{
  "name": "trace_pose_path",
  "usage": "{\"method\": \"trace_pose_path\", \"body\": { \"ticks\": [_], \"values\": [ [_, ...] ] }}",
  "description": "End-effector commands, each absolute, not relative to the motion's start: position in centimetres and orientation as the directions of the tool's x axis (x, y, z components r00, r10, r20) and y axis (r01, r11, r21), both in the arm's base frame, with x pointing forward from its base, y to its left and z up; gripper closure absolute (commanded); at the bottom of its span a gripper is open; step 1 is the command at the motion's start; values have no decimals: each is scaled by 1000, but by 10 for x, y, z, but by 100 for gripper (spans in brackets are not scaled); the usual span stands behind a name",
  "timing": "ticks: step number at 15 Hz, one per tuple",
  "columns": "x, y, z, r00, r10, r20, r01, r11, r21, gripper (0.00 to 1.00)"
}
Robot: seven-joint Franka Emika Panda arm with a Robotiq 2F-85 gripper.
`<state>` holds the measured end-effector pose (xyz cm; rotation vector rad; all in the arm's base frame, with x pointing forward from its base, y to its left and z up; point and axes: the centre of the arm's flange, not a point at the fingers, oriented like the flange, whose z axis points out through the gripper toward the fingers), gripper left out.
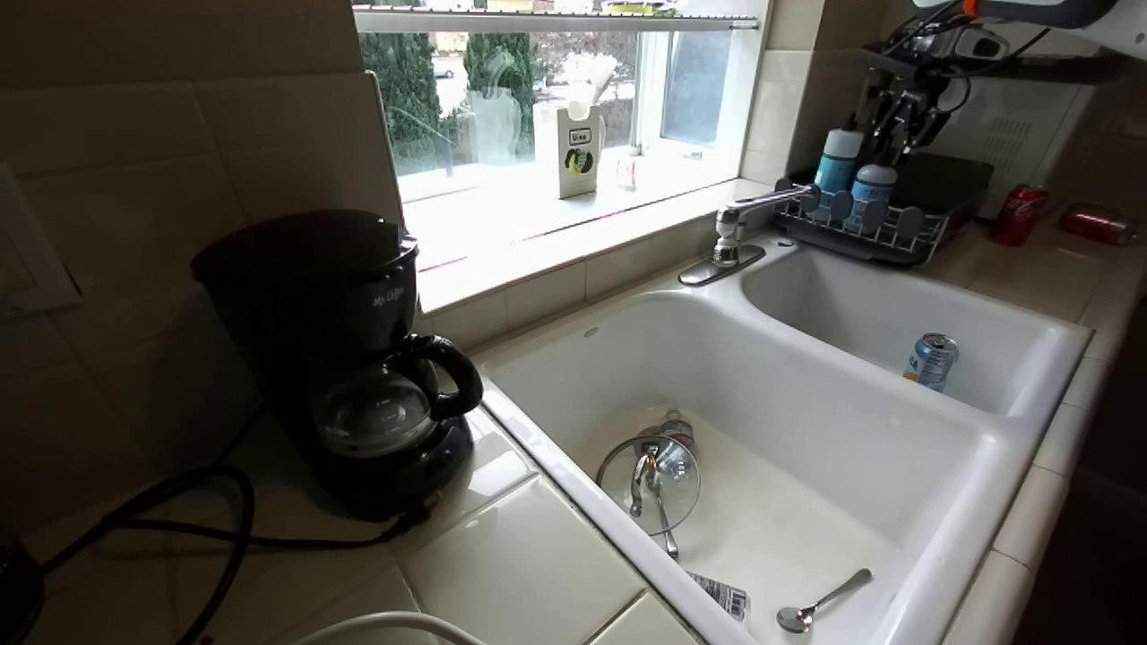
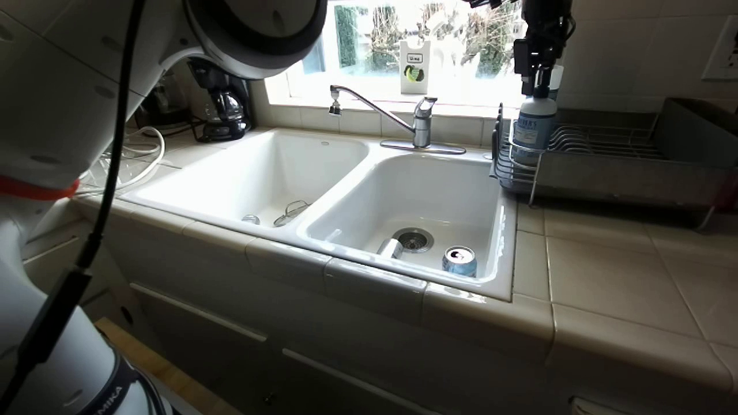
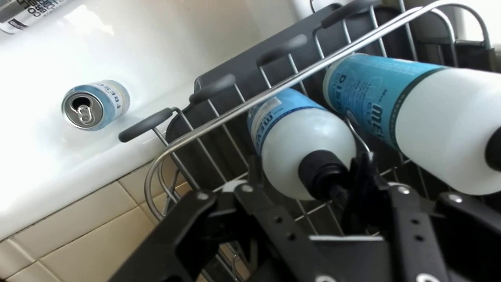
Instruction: Pick up the small bottle with a blue label and put it on the kitchen counter
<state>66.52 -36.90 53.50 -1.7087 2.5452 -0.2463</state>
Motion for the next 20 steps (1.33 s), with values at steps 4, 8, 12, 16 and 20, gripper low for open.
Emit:
{"method": "trace_pose_path", "body": {
  "ticks": [4, 8, 12, 16, 20],
  "values": [
    [689, -381, 546, -349, -937, 25, -920, 337, -201, 72],
    [691, -383, 542, -329, -944, 26, -925, 316, -211, 40],
    [696, -388, 533, -317, -948, 37, -924, 300, -237, 16],
    [698, -392, 526, -309, -950, 42, -926, 291, -240, 31],
    [697, -393, 525, -303, -953, 32, -929, 287, -234, 65]
  ]
}}
